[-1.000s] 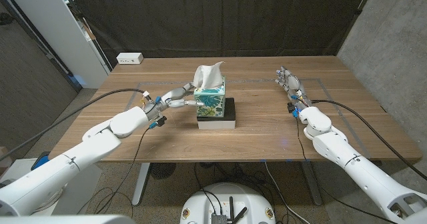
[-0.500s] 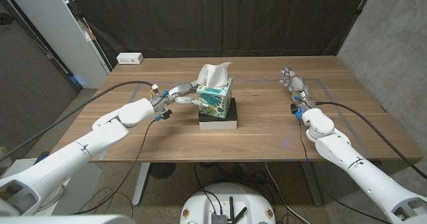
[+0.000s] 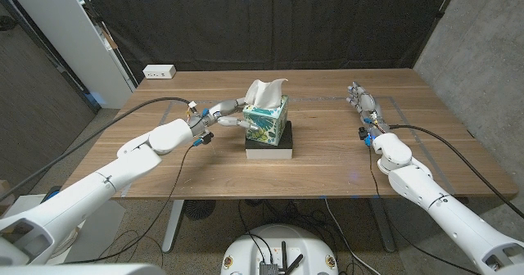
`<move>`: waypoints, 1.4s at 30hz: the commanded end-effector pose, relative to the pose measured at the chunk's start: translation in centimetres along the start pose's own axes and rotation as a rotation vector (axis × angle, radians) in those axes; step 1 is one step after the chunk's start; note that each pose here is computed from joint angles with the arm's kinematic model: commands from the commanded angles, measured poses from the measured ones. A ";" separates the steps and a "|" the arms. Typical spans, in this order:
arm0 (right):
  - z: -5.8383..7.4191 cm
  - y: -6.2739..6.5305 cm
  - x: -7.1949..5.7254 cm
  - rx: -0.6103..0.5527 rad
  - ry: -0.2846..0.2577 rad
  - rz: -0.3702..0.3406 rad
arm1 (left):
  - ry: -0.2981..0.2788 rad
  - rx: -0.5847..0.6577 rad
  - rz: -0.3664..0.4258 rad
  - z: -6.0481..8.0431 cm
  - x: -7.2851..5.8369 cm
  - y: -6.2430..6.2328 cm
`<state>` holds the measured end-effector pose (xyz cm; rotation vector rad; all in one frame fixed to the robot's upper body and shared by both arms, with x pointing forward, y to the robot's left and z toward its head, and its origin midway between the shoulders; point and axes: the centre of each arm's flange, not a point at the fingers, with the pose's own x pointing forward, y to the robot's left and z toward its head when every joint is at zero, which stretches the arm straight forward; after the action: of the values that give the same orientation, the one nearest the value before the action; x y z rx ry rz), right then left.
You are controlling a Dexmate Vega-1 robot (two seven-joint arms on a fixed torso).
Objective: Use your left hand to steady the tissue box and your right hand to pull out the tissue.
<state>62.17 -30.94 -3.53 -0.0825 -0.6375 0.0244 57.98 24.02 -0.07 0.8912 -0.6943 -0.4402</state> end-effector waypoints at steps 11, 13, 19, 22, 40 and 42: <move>0.2 0.0 0.7 -0.023 0.002 0.007 | -0.047 -0.167 0.077 0.0 -0.9 -0.2; 0.2 0.0 0.8 -0.025 0.002 0.008 | -0.051 -0.185 0.078 0.0 -0.9 -0.2; 0.2 -0.1 0.9 -0.034 0.005 0.007 | -0.047 -0.226 0.068 0.2 -0.8 0.1; 0.2 -0.1 0.9 -0.035 0.006 0.004 | -0.039 -0.230 0.067 0.4 -0.8 0.3; -0.5 -0.6 0.7 -0.026 0.008 0.008 | 0.011 -0.156 0.152 3.8 -2.9 2.8; -0.6 -0.7 0.7 -0.025 0.007 0.011 | 0.015 -0.160 0.164 4.2 -3.2 2.8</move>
<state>62.87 -31.22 -3.16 -0.1142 -0.6290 0.0179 55.10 24.94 1.83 0.6806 -0.7068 -0.4055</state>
